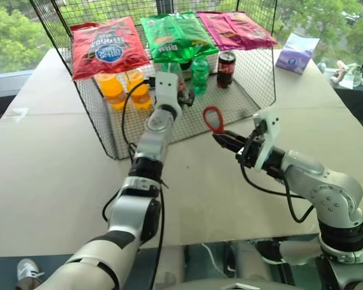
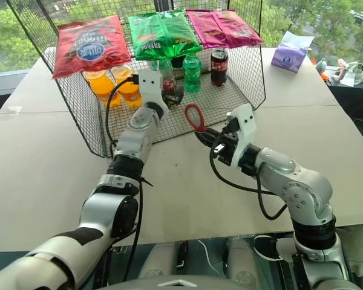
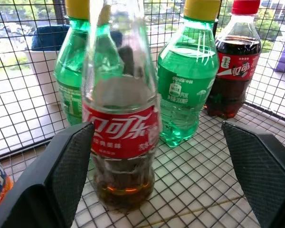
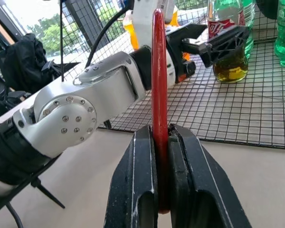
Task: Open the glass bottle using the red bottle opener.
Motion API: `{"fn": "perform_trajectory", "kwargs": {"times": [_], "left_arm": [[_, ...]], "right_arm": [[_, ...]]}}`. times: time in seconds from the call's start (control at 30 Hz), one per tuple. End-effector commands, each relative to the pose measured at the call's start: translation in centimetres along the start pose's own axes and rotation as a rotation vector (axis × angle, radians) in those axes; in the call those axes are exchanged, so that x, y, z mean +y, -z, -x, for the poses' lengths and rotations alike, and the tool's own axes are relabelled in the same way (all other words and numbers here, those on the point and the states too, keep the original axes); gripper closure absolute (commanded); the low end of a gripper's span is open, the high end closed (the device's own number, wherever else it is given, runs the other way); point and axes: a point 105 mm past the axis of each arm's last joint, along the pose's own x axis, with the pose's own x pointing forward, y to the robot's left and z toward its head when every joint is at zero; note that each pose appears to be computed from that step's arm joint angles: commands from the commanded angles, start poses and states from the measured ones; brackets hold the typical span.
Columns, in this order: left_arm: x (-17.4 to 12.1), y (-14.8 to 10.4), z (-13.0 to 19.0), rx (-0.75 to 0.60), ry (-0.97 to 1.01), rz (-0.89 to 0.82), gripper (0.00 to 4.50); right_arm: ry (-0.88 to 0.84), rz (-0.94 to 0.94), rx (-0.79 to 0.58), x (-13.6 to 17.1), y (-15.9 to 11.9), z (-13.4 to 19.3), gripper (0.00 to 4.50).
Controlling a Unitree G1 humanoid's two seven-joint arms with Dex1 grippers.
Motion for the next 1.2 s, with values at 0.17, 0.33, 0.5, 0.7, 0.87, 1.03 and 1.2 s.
{"fn": "perform_trajectory", "kwargs": {"times": [0.17, 0.33, 0.5, 0.7, 0.87, 1.03, 1.2], "left_arm": [[0.7, -2.6, -1.0, -0.032, -0.126, -0.069, 0.05], [1.0, -2.9, -2.0, -0.016, -0.187, -0.105, 0.05], [0.6, -3.0, -2.7, -0.013, -0.194, -0.132, 0.05], [1.1, -3.3, -3.1, -0.017, -0.249, -0.156, 0.05], [0.8, -3.1, -3.4, -0.007, -0.252, -0.140, 0.05], [1.2, -3.4, -3.5, -0.016, -0.273, -0.137, 0.28], [1.6, -3.5, -3.5, -0.029, -0.285, -0.142, 1.94]], "right_arm": [[0.039, 0.021, -0.100, 0.7, -1.1, 0.5, 4.50], [0.069, 0.008, -0.123, 0.9, -0.9, 0.5, 4.50], [0.087, -0.007, -0.136, 1.2, -0.6, 0.5, 4.50], [0.110, -0.019, -0.148, 1.4, -0.3, 0.7, 4.50], [0.114, -0.020, -0.148, 1.3, -0.2, 0.7, 4.50], [0.116, -0.010, -0.141, 1.0, -0.4, 0.9, 4.50], [0.122, -0.006, -0.139, 0.9, -0.4, 1.1, 4.50]]}}
